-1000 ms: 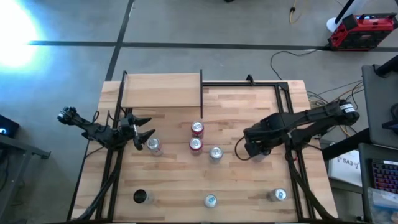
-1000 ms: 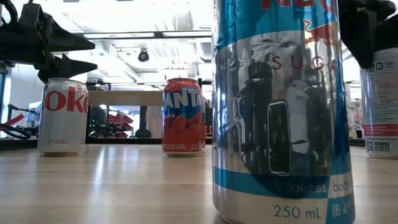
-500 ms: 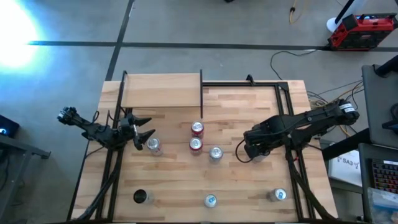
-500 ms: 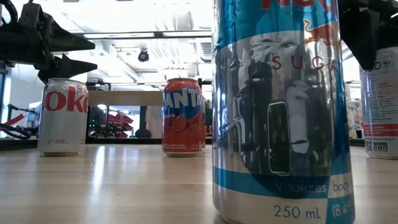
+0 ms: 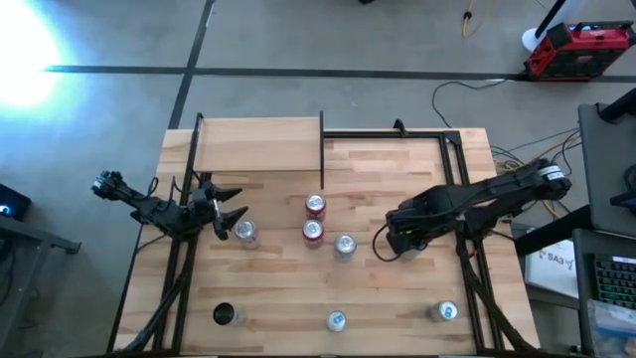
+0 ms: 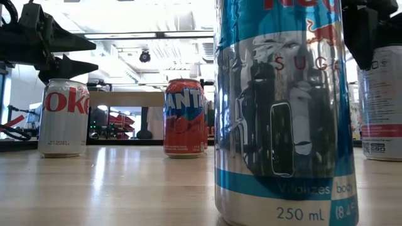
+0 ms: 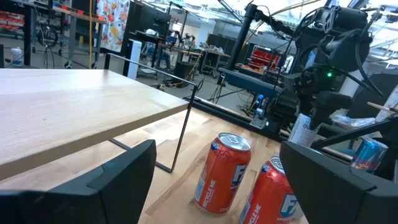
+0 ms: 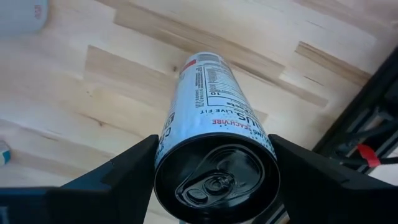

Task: Place canned beverage on shelf
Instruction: Move the top white pink soda can beside the orange soda can

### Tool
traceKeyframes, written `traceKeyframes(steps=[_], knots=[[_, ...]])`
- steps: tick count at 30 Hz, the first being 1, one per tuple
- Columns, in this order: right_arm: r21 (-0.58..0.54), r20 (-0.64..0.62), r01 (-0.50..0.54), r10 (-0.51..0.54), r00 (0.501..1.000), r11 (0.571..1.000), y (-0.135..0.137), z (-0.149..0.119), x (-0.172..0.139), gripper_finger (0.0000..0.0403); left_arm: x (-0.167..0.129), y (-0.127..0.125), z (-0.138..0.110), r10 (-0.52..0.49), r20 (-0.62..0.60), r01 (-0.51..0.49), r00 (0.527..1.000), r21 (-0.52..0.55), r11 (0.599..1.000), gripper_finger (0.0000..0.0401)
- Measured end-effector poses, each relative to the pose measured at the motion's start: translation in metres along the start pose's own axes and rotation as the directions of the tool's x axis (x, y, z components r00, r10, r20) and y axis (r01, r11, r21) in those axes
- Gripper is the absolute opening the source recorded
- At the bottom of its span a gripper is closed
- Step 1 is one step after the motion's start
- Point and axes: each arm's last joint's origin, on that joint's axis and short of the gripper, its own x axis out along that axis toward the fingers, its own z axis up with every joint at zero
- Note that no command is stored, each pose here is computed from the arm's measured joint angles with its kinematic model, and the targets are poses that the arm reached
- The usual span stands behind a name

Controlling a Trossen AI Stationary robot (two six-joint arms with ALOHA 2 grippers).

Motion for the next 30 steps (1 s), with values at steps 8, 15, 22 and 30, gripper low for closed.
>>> traceKeyframes(steps=[8, 15, 22, 30], knots=[[-0.102, 0.045, 0.04, -0.036, 0.998, 0.994, 0.031, 0.013, -0.002, 0.0271, 0.0, 0.0, 0.0, 0.0, 0.0, 0.0, 1.0, 0.0, 1.0, 0.0327], [-0.169, 0.053, 0.051, -0.043, 0.998, 0.984, 0.061, 0.034, -0.004, 0.0271, 0.0, 0.0, 0.0, 0.0, 0.0, 0.0, 1.0, 0.0, 1.0, 0.0327], [-0.192, 0.046, 0.049, -0.041, 0.998, 0.98, 0.087, 0.059, -0.006, 0.0271, 0.0, 0.0, 0.0, 0.0, 0.0, 0.0, 1.0, 0.0, 1.0, 0.0327], [-0.172, 0.059, 0.03, -0.02, 0.998, 0.985, 0.101, 0.091, -0.012, 0.0271, 0.0, 0.0, 0.0, 0.0, 0.0, 0.0, 1.0, 0.0, 1.0, 0.0327]])
